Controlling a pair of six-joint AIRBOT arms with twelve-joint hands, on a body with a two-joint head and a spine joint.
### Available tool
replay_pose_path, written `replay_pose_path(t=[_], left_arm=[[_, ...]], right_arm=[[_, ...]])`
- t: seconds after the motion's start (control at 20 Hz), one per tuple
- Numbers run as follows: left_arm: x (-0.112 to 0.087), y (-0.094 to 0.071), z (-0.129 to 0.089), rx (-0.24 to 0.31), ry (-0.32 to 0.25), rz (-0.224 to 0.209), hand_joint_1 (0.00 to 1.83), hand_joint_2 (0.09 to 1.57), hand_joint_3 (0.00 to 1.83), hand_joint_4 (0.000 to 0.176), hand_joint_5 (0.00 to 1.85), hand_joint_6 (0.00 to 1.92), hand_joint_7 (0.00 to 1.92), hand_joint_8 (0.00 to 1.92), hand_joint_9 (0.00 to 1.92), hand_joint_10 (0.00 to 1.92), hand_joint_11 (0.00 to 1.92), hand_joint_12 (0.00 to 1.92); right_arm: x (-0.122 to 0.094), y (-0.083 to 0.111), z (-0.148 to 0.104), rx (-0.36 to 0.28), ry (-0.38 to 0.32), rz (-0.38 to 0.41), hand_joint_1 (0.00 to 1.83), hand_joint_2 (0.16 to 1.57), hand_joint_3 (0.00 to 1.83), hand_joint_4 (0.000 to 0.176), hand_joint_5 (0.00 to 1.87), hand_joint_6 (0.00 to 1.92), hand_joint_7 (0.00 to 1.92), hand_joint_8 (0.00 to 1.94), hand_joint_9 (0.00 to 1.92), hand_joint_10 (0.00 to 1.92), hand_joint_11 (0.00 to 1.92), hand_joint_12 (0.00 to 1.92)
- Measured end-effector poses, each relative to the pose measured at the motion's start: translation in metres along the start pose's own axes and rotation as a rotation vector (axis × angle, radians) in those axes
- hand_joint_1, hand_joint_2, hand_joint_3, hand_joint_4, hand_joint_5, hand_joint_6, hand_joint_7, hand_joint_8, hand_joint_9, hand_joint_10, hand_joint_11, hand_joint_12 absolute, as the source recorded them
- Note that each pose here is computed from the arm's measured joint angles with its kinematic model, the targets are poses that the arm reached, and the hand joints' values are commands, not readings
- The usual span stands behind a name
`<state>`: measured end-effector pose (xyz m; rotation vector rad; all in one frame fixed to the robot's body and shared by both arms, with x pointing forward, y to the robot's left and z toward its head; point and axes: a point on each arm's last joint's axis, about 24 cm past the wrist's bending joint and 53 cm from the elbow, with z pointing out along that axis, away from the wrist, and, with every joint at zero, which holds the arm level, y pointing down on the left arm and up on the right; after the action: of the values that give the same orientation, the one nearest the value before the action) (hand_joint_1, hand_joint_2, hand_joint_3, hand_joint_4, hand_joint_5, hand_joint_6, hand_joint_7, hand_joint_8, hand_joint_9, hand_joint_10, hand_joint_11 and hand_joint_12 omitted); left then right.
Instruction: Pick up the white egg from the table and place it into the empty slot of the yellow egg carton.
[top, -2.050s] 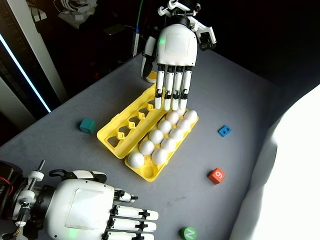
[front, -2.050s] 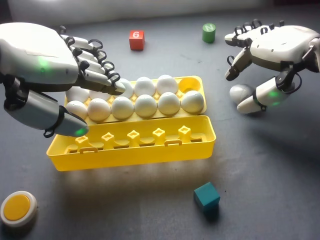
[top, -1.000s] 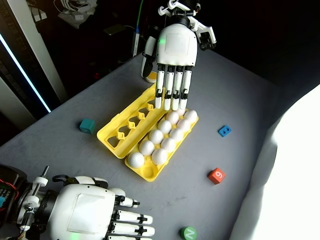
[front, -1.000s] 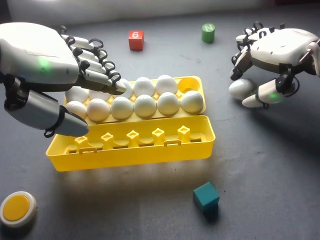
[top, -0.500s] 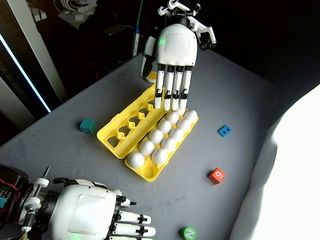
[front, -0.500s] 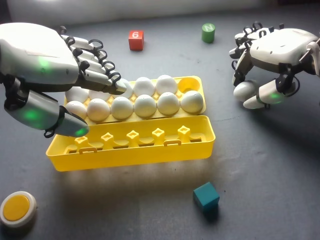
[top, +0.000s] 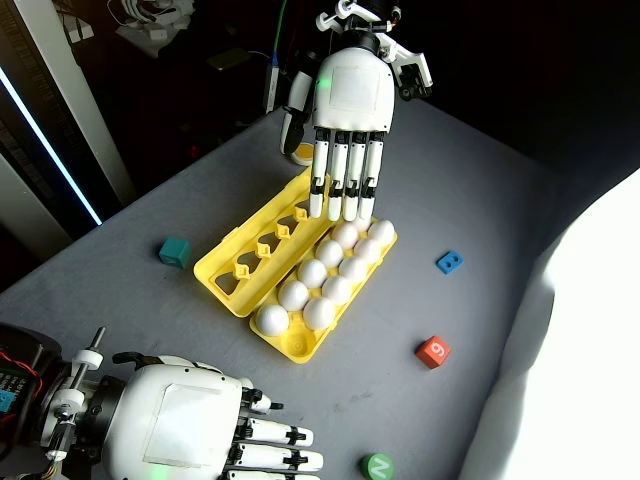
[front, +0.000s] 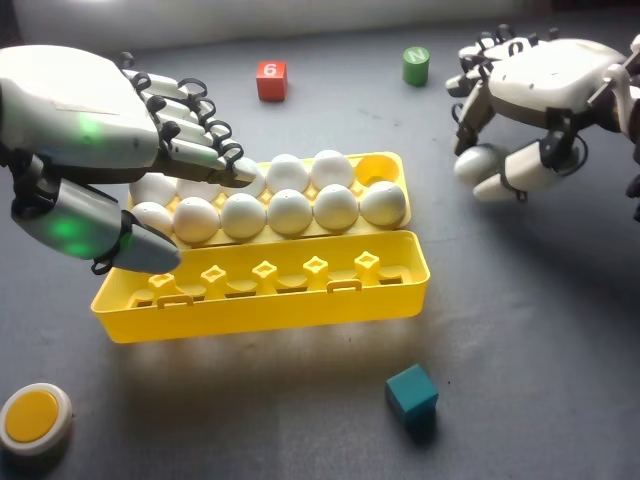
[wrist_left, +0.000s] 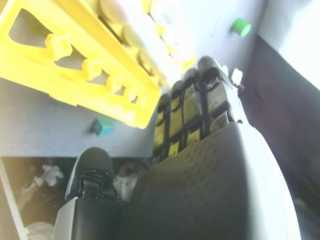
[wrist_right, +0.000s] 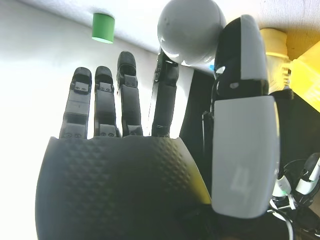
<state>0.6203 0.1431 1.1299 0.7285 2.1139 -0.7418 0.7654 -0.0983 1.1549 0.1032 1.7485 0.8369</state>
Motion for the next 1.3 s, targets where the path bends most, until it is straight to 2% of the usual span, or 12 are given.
replay_pose_path(t=[0.05, 0.15, 0.25, 0.3, 0.4, 0.6, 0.65, 0.7, 0.75, 0.85, 0.95, 1.3], left_arm=[[0.000, -0.001, 0.001, 0.002, 0.000, 0.000, 0.02, 1.31, 0.00, 0.000, 0.14, 0.00, 0.15, 0.00, 0.14, 0.00, 0.00, 0.36], [0.000, 0.000, 0.001, 0.003, 0.002, -0.001, 0.05, 1.30, 0.00, 0.000, 0.16, 0.01, 0.16, 0.00, 0.14, 0.00, 0.00, 0.38], [0.000, 0.001, 0.000, -0.001, 0.001, 0.000, 0.07, 1.30, 0.00, 0.000, 0.15, 0.00, 0.16, 0.00, 0.15, 0.00, 0.00, 0.38], [0.000, 0.001, 0.000, -0.001, 0.001, 0.000, 0.06, 1.31, 0.00, 0.000, 0.15, 0.00, 0.15, 0.00, 0.14, 0.00, 0.00, 0.37], [0.000, 0.001, 0.000, 0.000, 0.000, -0.001, 0.07, 1.30, 0.00, 0.000, 0.15, 0.00, 0.15, 0.00, 0.14, 0.00, 0.00, 0.35], [0.000, 0.001, 0.000, 0.000, 0.001, -0.001, 0.07, 1.29, 0.00, 0.000, 0.18, 0.01, 0.18, 0.01, 0.16, 0.01, 0.00, 0.42], [0.000, 0.001, 0.000, -0.001, 0.001, 0.000, 0.05, 1.30, 0.00, 0.000, 0.19, 0.01, 0.19, 0.01, 0.17, 0.01, 0.00, 0.46], [0.000, 0.001, 0.000, 0.000, 0.001, -0.001, 0.05, 1.30, 0.00, 0.000, 0.18, 0.00, 0.18, 0.00, 0.16, 0.00, 0.00, 0.44], [0.000, 0.001, 0.000, 0.000, 0.001, -0.001, 0.06, 1.30, 0.00, 0.000, 0.16, 0.00, 0.16, 0.00, 0.14, 0.00, 0.00, 0.35], [0.000, 0.000, 0.001, 0.001, 0.001, 0.000, 0.09, 1.29, 0.00, 0.000, 0.17, 0.01, 0.17, 0.00, 0.14, 0.00, 0.00, 0.36], [0.000, 0.000, 0.001, 0.000, 0.001, 0.000, 0.08, 1.29, 0.00, 0.000, 0.17, 0.01, 0.17, 0.00, 0.15, 0.00, 0.00, 0.38], [0.000, 0.000, 0.001, 0.001, 0.001, -0.001, 0.10, 1.29, 0.00, 0.000, 0.21, 0.01, 0.22, 0.01, 0.20, 0.01, 0.00, 0.53]], right_arm=[[-0.003, 0.008, 0.003, -0.015, -0.013, 0.011, 1.09, 1.04, 0.00, 0.095, 1.15, 0.71, 0.29, 0.00, 0.04, 0.01, 0.00, 0.00], [-0.005, 0.021, 0.007, -0.040, -0.027, 0.026, 1.09, 1.04, 0.00, 0.110, 1.14, 0.71, 0.31, 0.01, 0.04, 0.00, 0.00, 0.00], [-0.003, 0.027, 0.009, -0.056, -0.035, 0.058, 1.09, 1.05, 0.00, 0.078, 1.13, 0.74, 0.31, 0.00, 0.04, 0.00, 0.00, 0.00], [-0.001, 0.033, 0.011, -0.068, -0.041, 0.081, 1.09, 1.05, 0.00, 0.074, 1.13, 0.74, 0.31, 0.00, 0.03, 0.00, 0.00, 0.00], [-0.005, 0.042, 0.013, -0.092, -0.067, 0.100, 1.08, 1.06, 0.00, 0.107, 1.11, 0.78, 0.24, 0.00, 0.02, 0.00, 0.00, 0.00], [-0.011, 0.057, 0.021, -0.122, -0.097, 0.148, 1.07, 1.06, 0.00, 0.123, 1.09, 0.81, 0.29, 0.01, 0.04, 0.01, 0.00, 0.00], [-0.012, 0.061, 0.023, -0.128, -0.102, 0.152, 1.05, 1.07, 0.00, 0.165, 1.08, 0.82, 0.28, 0.00, 0.04, 0.01, 0.00, 0.00], [-0.011, 0.065, 0.025, -0.134, -0.103, 0.156, 1.07, 1.06, 0.00, 0.109, 1.09, 0.81, 0.26, 0.00, 0.03, 0.00, 0.00, 0.00], [-0.010, 0.068, 0.028, -0.140, -0.104, 0.157, 1.08, 1.06, 0.00, 0.083, 1.09, 0.81, 0.24, 0.00, 0.02, 0.00, 0.00, 0.00], [-0.003, 0.076, 0.031, -0.148, -0.086, 0.165, 1.08, 1.06, 0.00, 0.094, 1.09, 0.80, 0.20, 0.00, 0.00, 0.00, 0.00, 0.00], [0.005, 0.085, 0.034, -0.160, -0.068, 0.170, 1.05, 1.06, 0.00, 0.168, 1.08, 0.82, 0.19, 0.00, 0.00, 0.00, 0.00, 0.00], [0.017, 0.089, 0.037, -0.158, -0.033, 0.174, 1.04, 1.07, 0.00, 0.176, 1.07, 0.83, 0.25, 0.01, 0.03, 0.01, 0.00, 0.00]])
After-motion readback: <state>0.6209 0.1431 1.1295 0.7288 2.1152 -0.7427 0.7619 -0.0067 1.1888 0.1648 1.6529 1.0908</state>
